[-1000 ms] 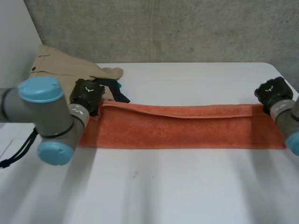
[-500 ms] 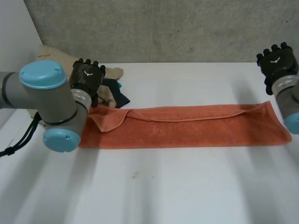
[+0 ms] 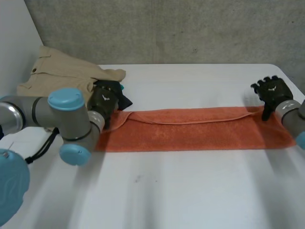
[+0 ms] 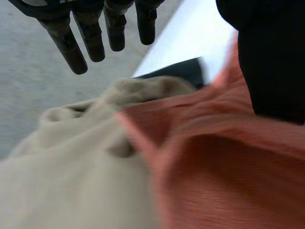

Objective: Fold the laundry.

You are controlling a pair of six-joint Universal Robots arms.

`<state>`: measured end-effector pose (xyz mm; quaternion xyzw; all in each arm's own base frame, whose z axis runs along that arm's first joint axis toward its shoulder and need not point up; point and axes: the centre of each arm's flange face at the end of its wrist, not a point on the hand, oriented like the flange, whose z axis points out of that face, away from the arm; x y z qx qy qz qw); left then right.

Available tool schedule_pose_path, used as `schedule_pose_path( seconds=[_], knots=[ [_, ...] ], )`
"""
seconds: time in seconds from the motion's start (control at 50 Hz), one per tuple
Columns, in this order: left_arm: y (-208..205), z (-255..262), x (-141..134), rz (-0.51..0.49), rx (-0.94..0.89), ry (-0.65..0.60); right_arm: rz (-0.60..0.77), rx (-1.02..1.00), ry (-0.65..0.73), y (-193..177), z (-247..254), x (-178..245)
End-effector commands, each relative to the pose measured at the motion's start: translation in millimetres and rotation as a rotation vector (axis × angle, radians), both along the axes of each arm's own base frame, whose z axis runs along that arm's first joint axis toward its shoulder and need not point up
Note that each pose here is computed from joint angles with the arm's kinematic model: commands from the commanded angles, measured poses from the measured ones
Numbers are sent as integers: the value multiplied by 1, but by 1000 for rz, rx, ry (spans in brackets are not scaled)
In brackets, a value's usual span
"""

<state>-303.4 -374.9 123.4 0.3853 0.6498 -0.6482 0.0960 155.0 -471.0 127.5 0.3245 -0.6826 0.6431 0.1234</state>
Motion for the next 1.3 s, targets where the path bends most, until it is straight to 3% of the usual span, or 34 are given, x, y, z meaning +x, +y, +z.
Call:
schedule_pose_path(
  seconds=[0.02, 0.1, 0.3, 0.52, 0.6, 0.76, 1.0, 1.1, 1.22, 1.3],
  knots=[
    [-56, 25, 10, 67, -245, 69, -54, -311, -26, -35, 6, 2],
    [-68, 46, 9, 76, -337, 108, -50, -364, -31, -42, 8, 5],
    [-47, 35, 3, 49, -268, 86, -49, -336, -40, -31, 24, 7],
    [13, 56, -5, -15, -180, 131, -48, 18, -51, 21, 43, 0],
    [37, 59, 0, -29, -113, 167, -108, 199, -48, 50, 44, -29],
    [67, 66, 5, -50, -41, 251, -129, 306, -53, 77, 40, -53],
    [80, 67, 0, -91, -22, 259, -104, 315, -29, 71, -4, -60],
    [81, 68, 0, -88, -23, 260, -179, 240, -16, 60, -5, -75],
    [84, 79, 3, -87, -43, 269, -315, 146, 82, 50, 14, -119],
    [86, 84, 6, -85, -52, 273, -350, 104, 254, 43, 21, -143]
  ],
)
